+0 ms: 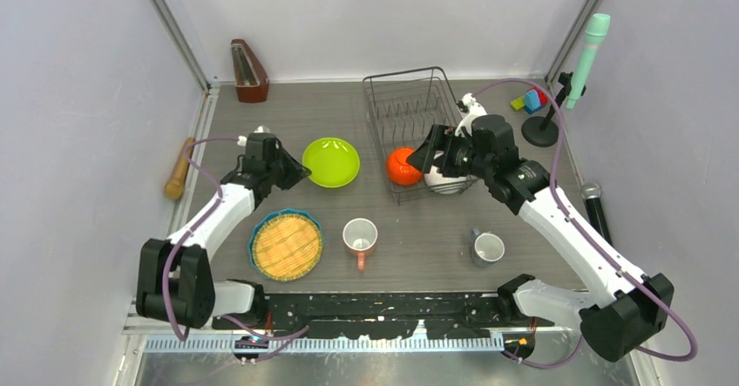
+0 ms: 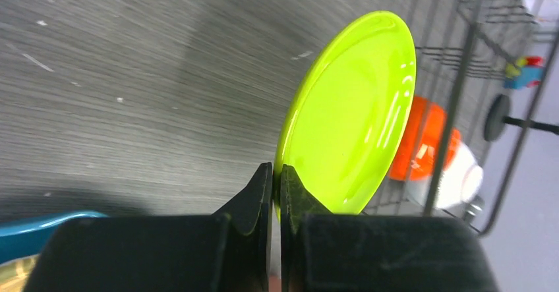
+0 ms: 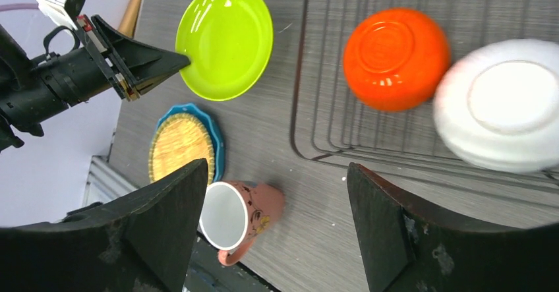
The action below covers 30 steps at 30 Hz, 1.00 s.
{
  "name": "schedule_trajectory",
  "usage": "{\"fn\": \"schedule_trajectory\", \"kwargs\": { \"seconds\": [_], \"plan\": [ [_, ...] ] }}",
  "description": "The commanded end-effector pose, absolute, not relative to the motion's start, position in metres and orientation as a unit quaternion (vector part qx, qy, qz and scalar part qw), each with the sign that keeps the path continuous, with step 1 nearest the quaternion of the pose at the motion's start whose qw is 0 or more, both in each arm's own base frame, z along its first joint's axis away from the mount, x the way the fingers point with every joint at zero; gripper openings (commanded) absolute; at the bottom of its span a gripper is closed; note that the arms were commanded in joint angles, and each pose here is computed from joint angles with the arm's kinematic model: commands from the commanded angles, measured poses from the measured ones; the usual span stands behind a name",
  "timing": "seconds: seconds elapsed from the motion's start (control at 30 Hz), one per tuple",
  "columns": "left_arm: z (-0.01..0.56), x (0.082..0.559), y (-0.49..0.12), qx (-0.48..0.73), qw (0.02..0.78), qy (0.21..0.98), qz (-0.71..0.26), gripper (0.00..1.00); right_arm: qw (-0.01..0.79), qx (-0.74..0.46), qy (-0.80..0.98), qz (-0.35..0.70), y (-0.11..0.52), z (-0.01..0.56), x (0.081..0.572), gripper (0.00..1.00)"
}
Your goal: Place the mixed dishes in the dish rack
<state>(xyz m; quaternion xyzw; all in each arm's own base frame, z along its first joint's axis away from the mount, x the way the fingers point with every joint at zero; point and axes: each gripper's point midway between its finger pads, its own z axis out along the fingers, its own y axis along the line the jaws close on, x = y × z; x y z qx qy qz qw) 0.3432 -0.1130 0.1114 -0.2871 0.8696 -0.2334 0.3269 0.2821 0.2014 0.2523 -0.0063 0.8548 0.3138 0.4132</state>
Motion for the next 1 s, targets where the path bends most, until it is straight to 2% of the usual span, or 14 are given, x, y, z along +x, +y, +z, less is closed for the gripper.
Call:
{"fn": "schedule_trajectory", "kwargs": {
  "seconds": [0.0, 0.17, 0.27, 0.57, 0.63, 0.7, 0.73, 0.83, 0.9, 0.93, 0.97],
  "plan": [
    [0.176, 0.344, -0.135, -0.247, 0.365, 0.837, -0.325, 0.0, 0.398, -0.026, 0.831, 0.387, 0.231, 0.274, 0.286, 0.83],
    [0.24, 0.337, -0.155, -0.21, 0.418, 0.771, -0.433, 0.0, 0.397, -0.015, 0.808, 0.435, 0.248, 0.287, 0.294, 0.81],
    [0.265, 0.33, -0.173, -0.176, 0.413, 0.743, -0.496, 0.0, 0.387, 0.004, 0.796, 0.466, 0.258, 0.292, 0.299, 0.76],
    [0.277, 0.323, -0.218, -0.11, 0.39, 0.729, -0.551, 0.0, 0.393, -0.003, 0.776, 0.493, 0.281, 0.311, 0.306, 0.67],
    [0.277, 0.323, -0.224, -0.105, 0.385, 0.73, -0.554, 0.0, 0.4, 0.006, 0.778, 0.484, 0.279, 0.31, 0.309, 0.6],
    [0.276, 0.323, -0.227, -0.101, 0.381, 0.732, -0.555, 0.0, 0.402, 0.011, 0.78, 0.479, 0.278, 0.308, 0.312, 0.49],
    [0.277, 0.323, -0.228, -0.1, 0.381, 0.732, -0.556, 0.0, 0.403, 0.017, 0.783, 0.473, 0.276, 0.307, 0.313, 0.38],
    [0.277, 0.323, -0.228, -0.096, 0.385, 0.732, -0.554, 0.0, 0.403, 0.028, 0.798, 0.447, 0.271, 0.297, 0.317, 0.27],
    [0.276, 0.324, -0.228, -0.094, 0.39, 0.734, -0.548, 0.0, 0.414, 0.034, 0.805, 0.423, 0.265, 0.295, 0.321, 0.3],
    [0.275, 0.323, -0.228, -0.093, 0.391, 0.736, -0.545, 0.0, 0.42, 0.033, 0.808, 0.412, 0.262, 0.294, 0.322, 0.34],
    [0.274, 0.323, -0.228, -0.092, 0.394, 0.737, -0.541, 0.0, 0.426, 0.04, 0.812, 0.398, 0.257, 0.293, 0.324, 0.43]
  ]
}}
